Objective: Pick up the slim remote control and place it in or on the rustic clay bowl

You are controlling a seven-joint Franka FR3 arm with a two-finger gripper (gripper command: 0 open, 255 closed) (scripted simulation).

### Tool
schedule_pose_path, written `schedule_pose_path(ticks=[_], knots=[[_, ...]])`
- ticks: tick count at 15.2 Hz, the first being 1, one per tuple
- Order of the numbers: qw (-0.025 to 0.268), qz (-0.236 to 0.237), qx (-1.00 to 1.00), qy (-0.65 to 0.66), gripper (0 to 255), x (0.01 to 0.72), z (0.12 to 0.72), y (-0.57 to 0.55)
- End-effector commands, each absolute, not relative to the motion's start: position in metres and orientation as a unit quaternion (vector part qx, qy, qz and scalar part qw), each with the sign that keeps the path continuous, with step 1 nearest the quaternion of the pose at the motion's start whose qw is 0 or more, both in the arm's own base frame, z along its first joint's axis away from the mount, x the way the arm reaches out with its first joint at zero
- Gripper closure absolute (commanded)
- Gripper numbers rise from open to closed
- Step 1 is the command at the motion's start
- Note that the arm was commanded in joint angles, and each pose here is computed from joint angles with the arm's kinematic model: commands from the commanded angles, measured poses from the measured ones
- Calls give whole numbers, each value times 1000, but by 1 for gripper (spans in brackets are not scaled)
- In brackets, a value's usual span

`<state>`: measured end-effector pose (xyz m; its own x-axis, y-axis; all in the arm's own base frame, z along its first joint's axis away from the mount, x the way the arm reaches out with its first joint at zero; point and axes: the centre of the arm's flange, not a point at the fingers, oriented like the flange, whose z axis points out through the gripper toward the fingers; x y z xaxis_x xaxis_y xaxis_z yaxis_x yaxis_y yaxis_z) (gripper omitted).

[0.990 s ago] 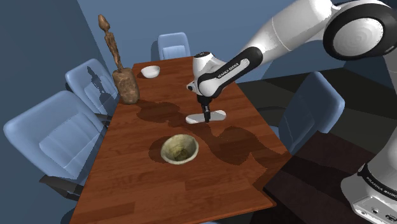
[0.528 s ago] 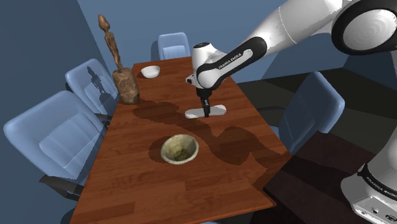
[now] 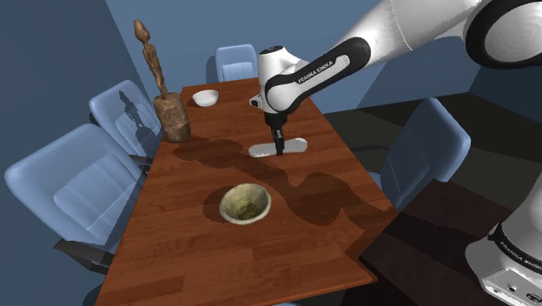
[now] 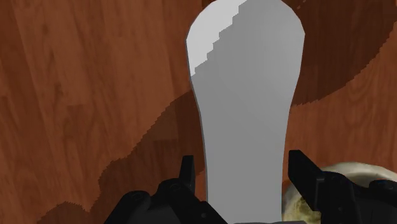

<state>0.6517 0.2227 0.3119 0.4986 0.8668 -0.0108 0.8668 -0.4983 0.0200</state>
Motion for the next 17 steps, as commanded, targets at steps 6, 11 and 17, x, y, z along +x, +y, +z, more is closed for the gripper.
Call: schedule_pose_path(ticks=[6,11,17], knots=[[11,0,866,501,255,628,314,309],[11,0,866,501,255,610,315,372],[11,0,866,501,255,594,306,431]])
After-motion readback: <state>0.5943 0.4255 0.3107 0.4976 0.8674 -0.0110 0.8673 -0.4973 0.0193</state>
